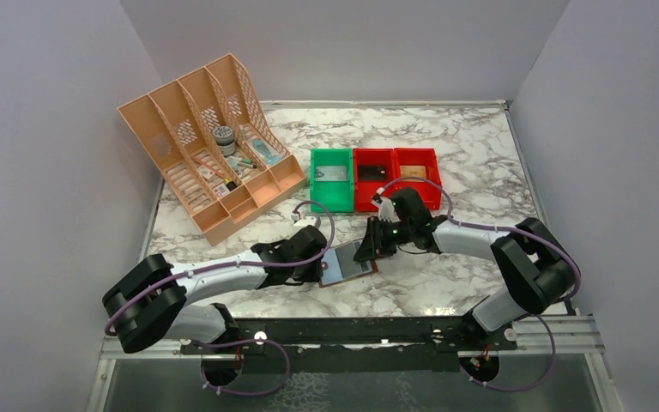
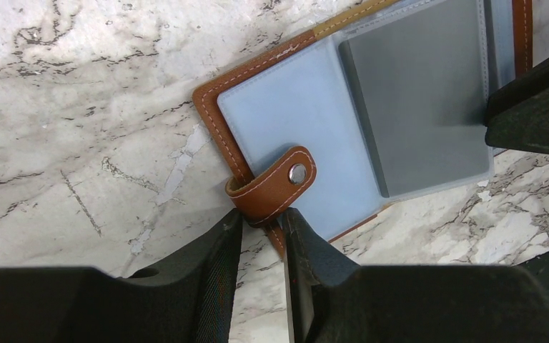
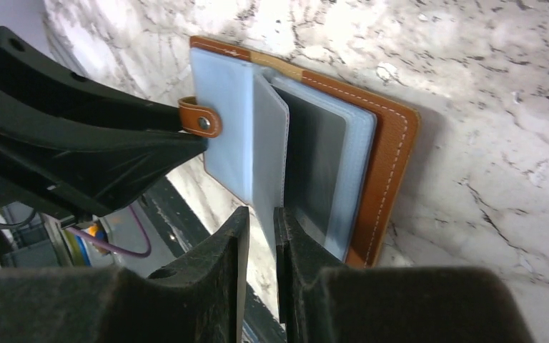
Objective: Take the credit cards out of the card holder
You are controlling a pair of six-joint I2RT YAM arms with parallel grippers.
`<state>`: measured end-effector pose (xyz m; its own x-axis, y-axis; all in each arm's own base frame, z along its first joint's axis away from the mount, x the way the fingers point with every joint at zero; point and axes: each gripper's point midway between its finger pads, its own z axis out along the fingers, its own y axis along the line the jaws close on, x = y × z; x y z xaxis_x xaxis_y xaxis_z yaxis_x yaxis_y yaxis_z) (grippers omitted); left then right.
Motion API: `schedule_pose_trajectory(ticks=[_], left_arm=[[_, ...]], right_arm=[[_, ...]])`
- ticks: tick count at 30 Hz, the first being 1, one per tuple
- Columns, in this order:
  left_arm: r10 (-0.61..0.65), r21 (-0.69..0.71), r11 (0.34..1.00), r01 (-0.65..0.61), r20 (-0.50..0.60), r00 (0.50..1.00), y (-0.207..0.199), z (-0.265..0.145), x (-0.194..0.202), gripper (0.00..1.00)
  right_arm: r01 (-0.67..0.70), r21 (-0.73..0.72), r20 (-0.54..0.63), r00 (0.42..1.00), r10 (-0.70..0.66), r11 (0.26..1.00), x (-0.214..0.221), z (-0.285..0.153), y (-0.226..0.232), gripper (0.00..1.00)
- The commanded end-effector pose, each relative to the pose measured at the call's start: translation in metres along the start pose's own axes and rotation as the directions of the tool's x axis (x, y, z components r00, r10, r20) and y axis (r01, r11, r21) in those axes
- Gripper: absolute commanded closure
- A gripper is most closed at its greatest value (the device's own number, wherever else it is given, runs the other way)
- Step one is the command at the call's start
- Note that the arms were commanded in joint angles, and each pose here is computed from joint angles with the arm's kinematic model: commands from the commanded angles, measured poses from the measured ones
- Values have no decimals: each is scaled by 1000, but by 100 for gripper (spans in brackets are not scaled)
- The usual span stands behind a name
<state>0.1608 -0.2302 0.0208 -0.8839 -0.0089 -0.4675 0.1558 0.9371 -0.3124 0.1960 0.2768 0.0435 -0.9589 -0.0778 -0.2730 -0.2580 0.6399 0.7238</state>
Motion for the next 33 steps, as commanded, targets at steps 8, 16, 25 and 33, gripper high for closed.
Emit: schedule_pose_trajectory(ticks=[8,16,25,33], left_arm=[[11,46,999,-13,31,999,-13,-2,-10,71],[2,58,998,-5,63,998,-16,-5,-17,71],[-20,105,994,9,98,995,-22,-12,-23,71],[-52,135,990,37,109,993,-29,-13,-26,71]], right_arm=[[20,-148,4,1000,-20,989,-5,-4,33,81],[28,-201,-4,1000,-29,979,-5,-7,45,81],[31,-264,-12,999,-36,964,-7,-6,61,80],[37,-274,-25,999,-46,961,-6,1,68,80]])
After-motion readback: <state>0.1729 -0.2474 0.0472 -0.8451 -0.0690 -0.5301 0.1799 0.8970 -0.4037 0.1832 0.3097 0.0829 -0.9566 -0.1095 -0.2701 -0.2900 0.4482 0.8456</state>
